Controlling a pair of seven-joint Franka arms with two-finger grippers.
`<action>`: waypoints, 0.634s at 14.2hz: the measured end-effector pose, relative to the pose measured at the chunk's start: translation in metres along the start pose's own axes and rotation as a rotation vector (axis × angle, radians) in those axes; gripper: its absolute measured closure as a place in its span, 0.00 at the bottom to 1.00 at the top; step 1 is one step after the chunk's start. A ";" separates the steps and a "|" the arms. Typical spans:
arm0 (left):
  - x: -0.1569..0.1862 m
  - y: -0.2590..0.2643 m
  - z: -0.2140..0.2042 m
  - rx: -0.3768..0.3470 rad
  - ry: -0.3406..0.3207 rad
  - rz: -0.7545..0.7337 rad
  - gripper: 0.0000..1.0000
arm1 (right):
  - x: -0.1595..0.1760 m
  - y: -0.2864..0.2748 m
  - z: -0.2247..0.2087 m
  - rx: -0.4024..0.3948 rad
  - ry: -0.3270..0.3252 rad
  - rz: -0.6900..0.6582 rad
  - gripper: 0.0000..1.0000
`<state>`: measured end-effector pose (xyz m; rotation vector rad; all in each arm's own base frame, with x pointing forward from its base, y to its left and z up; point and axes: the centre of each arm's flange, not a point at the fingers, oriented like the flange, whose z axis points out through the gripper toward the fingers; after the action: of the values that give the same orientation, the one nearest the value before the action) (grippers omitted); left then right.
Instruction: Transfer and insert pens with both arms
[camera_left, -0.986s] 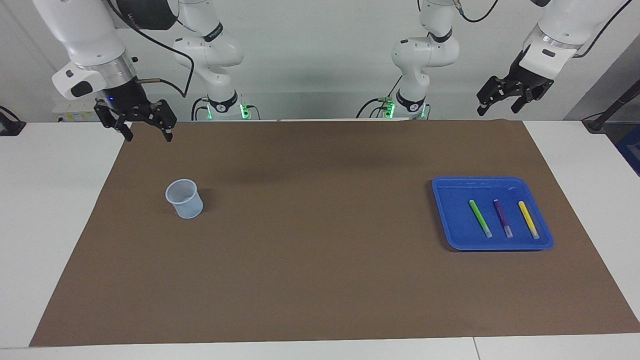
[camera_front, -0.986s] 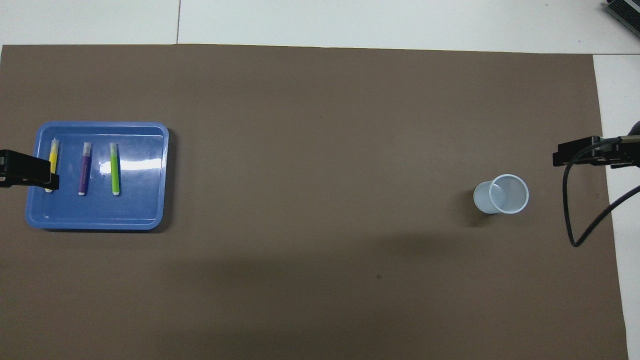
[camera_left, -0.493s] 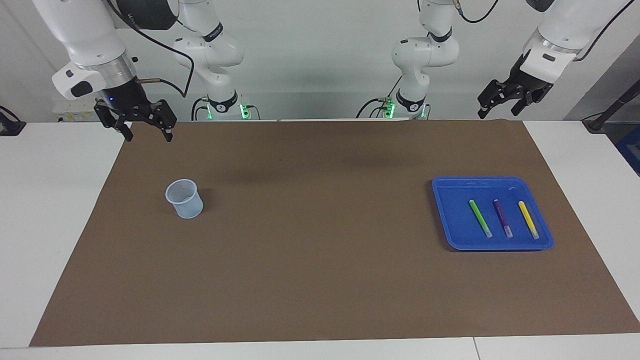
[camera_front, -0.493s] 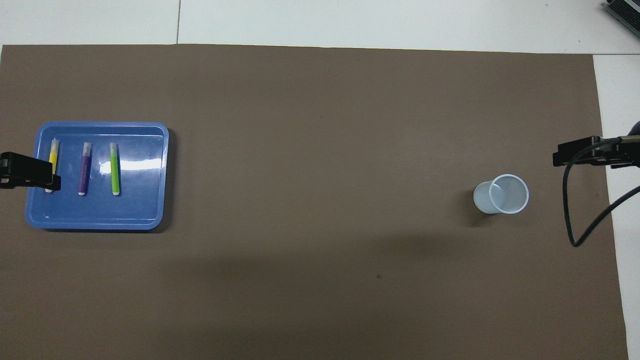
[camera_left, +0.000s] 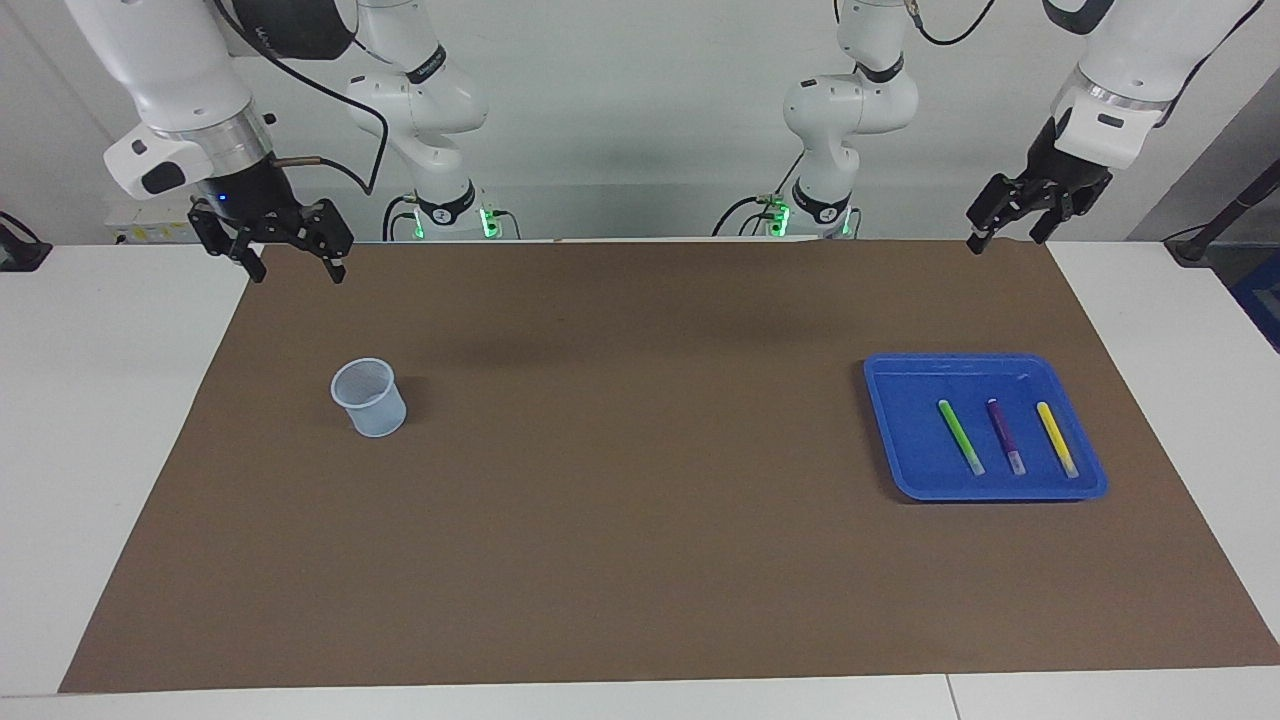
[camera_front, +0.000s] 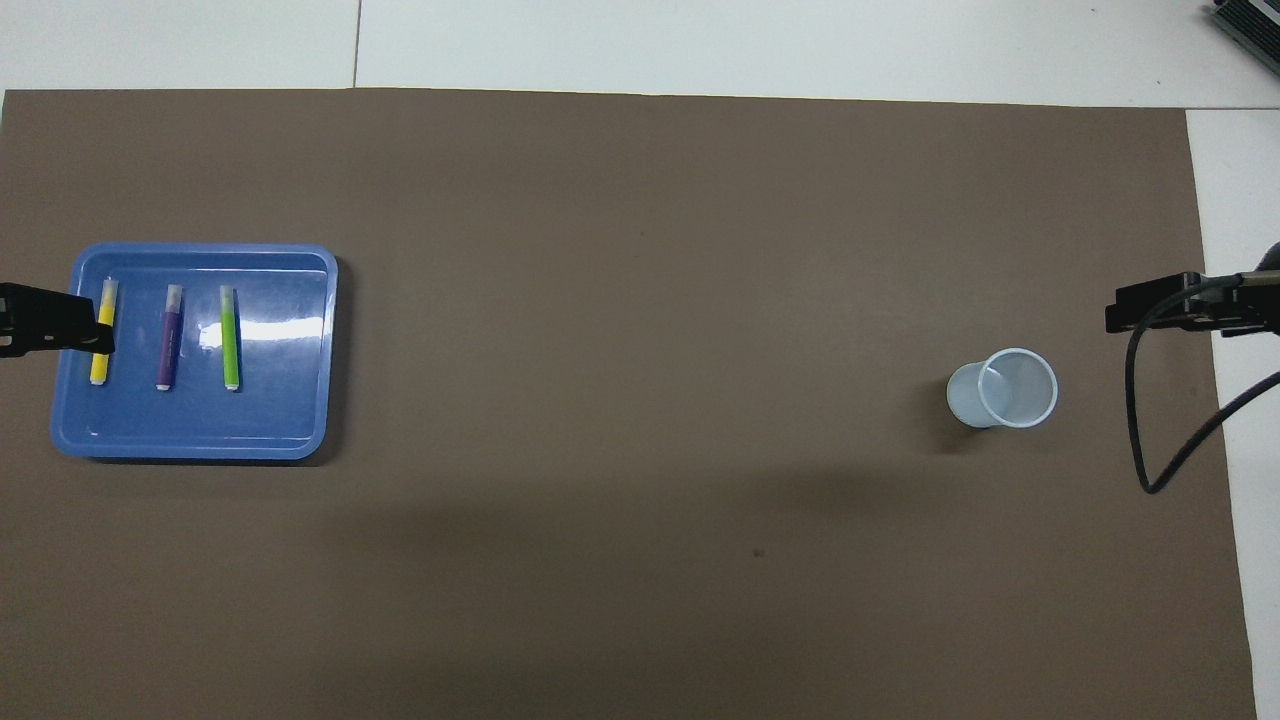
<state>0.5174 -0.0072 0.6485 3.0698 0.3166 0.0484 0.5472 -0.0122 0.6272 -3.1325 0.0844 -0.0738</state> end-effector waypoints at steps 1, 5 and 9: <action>0.000 0.001 -0.001 0.000 0.003 -0.011 0.00 | 0.000 0.000 0.000 0.000 0.000 0.000 0.00; 0.004 0.000 0.011 -0.002 0.019 -0.020 0.00 | 0.000 0.000 -0.001 0.000 0.001 0.000 0.00; 0.020 -0.003 0.051 0.009 -0.006 -0.016 0.00 | -0.001 0.000 -0.002 0.000 0.005 0.000 0.00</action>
<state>0.5386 -0.0028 0.5983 3.0752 0.3416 0.0377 0.5463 -0.0122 0.6296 -3.1322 0.0844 -0.0812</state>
